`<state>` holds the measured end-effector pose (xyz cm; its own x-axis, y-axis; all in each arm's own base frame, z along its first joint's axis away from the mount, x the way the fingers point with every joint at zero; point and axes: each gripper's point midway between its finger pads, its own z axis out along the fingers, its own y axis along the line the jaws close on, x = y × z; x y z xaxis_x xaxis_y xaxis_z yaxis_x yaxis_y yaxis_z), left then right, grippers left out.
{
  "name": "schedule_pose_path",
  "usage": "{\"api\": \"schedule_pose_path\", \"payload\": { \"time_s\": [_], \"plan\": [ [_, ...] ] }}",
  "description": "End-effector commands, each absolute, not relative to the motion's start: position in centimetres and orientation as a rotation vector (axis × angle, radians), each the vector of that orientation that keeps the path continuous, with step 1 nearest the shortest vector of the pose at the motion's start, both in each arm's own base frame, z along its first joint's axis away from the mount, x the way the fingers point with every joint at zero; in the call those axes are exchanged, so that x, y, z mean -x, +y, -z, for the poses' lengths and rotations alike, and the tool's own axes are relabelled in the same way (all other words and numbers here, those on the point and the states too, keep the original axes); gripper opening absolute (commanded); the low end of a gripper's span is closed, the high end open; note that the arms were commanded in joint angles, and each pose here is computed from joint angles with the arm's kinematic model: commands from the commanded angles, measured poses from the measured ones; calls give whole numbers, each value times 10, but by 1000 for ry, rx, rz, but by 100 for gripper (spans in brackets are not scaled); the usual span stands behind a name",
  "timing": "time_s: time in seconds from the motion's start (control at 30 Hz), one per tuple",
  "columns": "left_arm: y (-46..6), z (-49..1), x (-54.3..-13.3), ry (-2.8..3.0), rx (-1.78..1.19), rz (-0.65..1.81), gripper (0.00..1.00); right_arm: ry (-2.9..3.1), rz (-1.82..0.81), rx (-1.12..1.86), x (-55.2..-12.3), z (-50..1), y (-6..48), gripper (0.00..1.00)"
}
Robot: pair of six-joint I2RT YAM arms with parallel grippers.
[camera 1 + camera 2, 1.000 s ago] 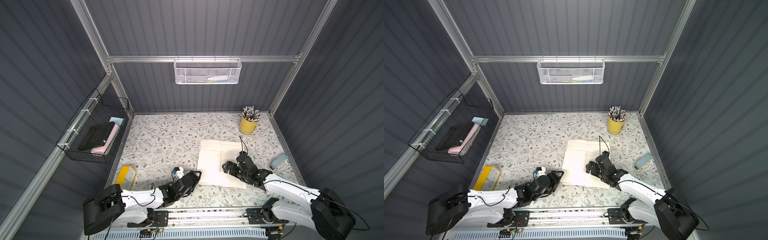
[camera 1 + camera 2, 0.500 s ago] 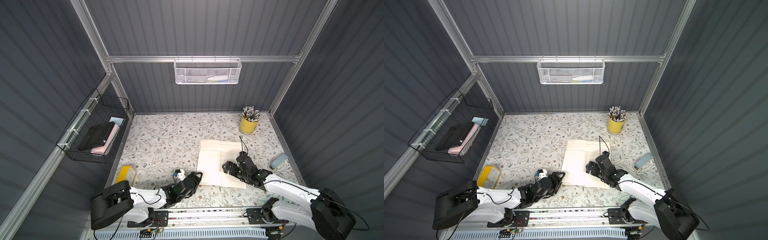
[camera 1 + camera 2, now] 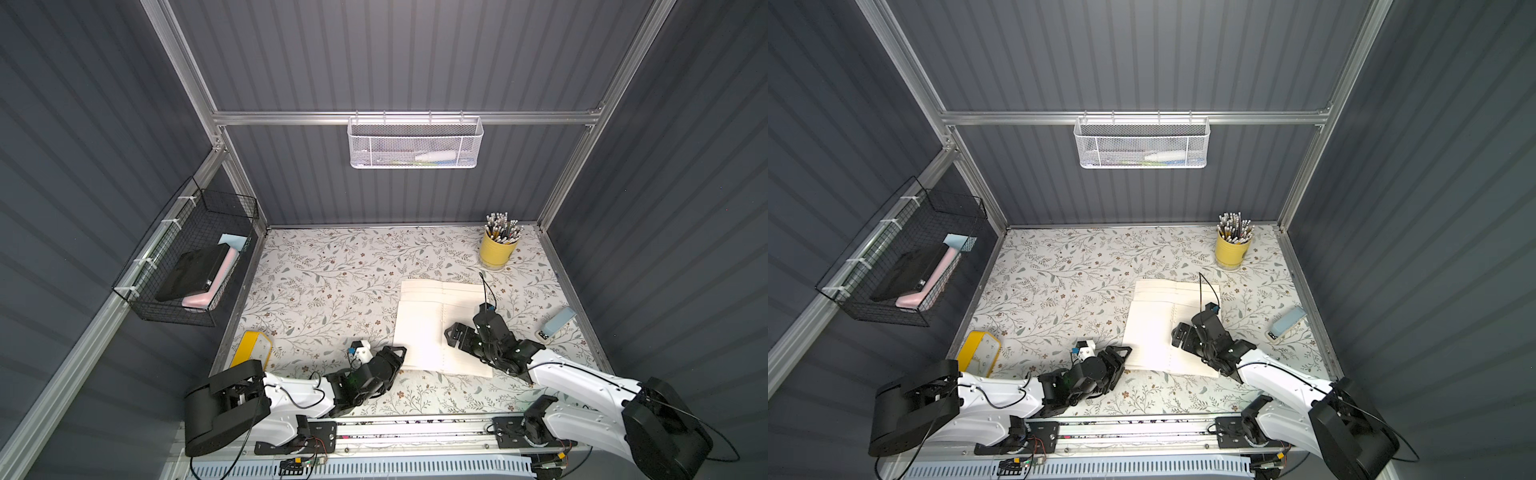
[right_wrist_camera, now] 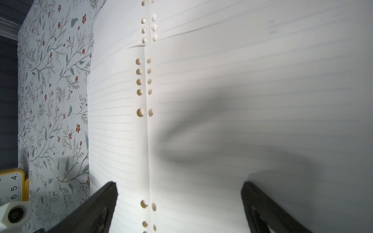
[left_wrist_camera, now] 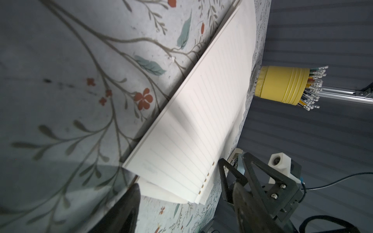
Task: Close the notebook
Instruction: Close the notebook at the center of the board.
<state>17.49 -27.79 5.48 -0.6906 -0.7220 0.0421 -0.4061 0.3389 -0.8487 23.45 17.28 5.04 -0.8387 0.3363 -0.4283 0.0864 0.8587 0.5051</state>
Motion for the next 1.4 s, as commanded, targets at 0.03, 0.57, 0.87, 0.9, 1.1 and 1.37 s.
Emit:
{"api": "schedule_pose_path", "payload": {
  "time_s": [0.03,0.57,0.87,0.9,1.1,1.37],
  "plan": [
    [-269,-40,-170,2292,1015,1234,72,2657,-544,-331,-208,-15,156,99],
    [-248,-20,-172,2250,1108,1158,68,2655,-543,-331,-209,-15,157,99],
    [-254,-11,-170,2268,1122,1174,67,2663,-545,-323,-209,-14,158,99],
    [-254,-10,-170,2271,1121,1170,66,2663,-544,-322,-209,-14,158,99],
    [-251,-14,-173,2272,1069,1122,48,2659,-548,-324,-208,-14,157,99],
    [-238,-18,-176,2256,1026,1030,29,2650,-568,-329,-205,-15,157,99]
  ]
}}
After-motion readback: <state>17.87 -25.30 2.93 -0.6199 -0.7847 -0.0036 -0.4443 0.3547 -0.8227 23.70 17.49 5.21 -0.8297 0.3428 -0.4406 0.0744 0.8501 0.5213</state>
